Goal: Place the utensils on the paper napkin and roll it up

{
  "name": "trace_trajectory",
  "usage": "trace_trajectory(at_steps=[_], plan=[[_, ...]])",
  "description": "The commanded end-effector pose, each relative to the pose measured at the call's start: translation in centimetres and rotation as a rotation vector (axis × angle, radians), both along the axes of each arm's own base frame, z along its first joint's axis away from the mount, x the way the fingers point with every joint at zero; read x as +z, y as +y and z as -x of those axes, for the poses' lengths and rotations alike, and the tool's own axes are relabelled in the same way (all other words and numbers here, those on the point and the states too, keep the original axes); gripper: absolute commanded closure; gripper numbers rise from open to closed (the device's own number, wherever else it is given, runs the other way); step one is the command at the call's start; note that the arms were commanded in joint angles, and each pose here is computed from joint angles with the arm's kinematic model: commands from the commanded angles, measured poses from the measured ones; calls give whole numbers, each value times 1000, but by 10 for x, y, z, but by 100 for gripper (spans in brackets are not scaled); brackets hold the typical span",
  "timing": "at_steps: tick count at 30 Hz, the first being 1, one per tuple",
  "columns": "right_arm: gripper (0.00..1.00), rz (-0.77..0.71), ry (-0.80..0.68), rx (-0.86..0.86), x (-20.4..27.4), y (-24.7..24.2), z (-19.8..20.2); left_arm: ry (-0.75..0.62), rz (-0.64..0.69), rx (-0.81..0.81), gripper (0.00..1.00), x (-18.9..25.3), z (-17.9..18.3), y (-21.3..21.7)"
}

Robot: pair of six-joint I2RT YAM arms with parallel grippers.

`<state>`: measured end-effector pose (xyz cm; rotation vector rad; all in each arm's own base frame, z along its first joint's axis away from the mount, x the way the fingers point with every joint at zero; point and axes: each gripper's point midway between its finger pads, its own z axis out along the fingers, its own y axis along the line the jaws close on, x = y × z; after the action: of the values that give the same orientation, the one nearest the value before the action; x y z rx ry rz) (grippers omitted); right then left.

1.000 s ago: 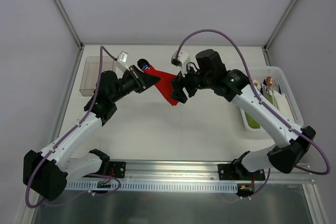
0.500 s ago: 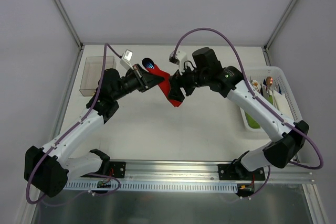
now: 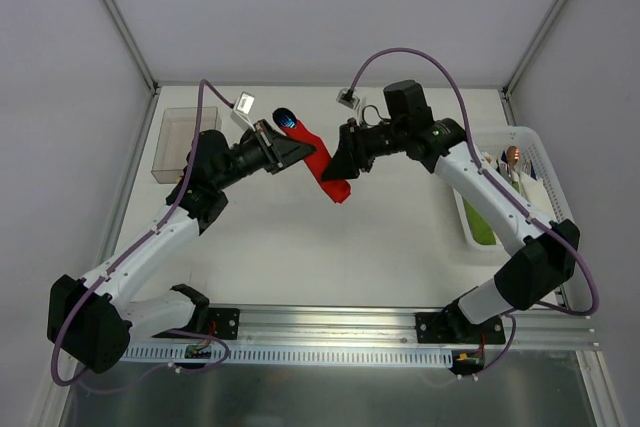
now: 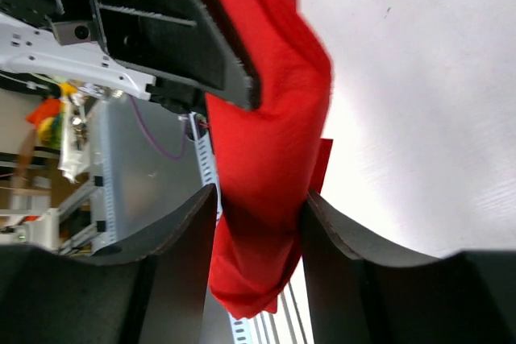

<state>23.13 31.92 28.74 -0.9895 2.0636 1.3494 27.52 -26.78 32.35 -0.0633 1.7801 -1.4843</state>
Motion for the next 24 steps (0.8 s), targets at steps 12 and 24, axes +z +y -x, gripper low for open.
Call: trace_trajectory(at_steps=[12, 24], plan=[[59, -169, 226, 100, 13, 2, 10, -119, 74, -47, 100, 39, 8, -7], [71, -183, 211, 136, 18, 4, 20, -98, 52, -51, 100, 31, 4, -10]])
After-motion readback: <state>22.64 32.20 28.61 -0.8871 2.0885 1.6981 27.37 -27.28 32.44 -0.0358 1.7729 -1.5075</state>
